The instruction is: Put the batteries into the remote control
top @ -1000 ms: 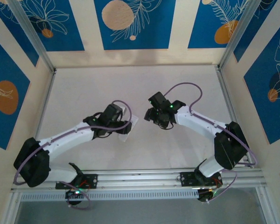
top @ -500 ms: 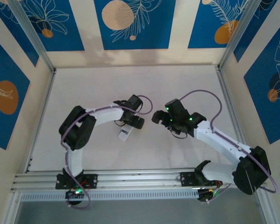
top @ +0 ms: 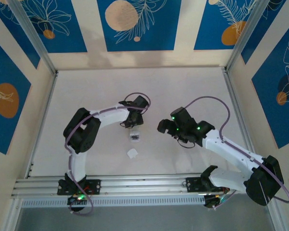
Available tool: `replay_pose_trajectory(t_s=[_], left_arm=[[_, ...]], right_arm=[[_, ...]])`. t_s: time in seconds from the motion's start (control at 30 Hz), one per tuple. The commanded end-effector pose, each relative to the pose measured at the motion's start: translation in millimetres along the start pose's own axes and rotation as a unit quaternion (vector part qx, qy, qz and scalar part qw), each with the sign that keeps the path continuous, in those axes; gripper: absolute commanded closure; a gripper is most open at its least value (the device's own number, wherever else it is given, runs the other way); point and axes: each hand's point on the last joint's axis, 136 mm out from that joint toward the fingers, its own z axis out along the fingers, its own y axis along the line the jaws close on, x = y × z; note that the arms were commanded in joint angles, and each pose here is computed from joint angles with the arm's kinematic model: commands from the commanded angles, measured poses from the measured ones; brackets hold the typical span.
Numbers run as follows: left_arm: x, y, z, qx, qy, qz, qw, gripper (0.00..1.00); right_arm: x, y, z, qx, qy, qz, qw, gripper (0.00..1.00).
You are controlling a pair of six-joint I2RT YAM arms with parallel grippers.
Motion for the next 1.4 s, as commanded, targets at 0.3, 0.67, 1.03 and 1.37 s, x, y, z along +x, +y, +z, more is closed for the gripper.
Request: replay_pose_trajectory(t_s=[0.3,0.67,1.03,1.37], left_arm=[[-33,51,-67,-0.111,-0.11,-0.278,0.948,0.0],[-88,70,-253,0.19,-0.274,0.172,0.927,0.0],[-11,138,-252,0.179,-0.226,0.273,0.918,0.0],[21,137,-243,0.239,-0.191,0.265,0.914,0.08]], right_arm=[[35,21,7,0.011,0.032,-0.017,0.999,0.03],[106,83,60,0.094,0.108,-0.241,0.96,0.02],[156,102,107,0.105,0.196,-0.38,0.898,0.05],[161,103,122,0.104,0.206,-0.388,0.892,0.32]])
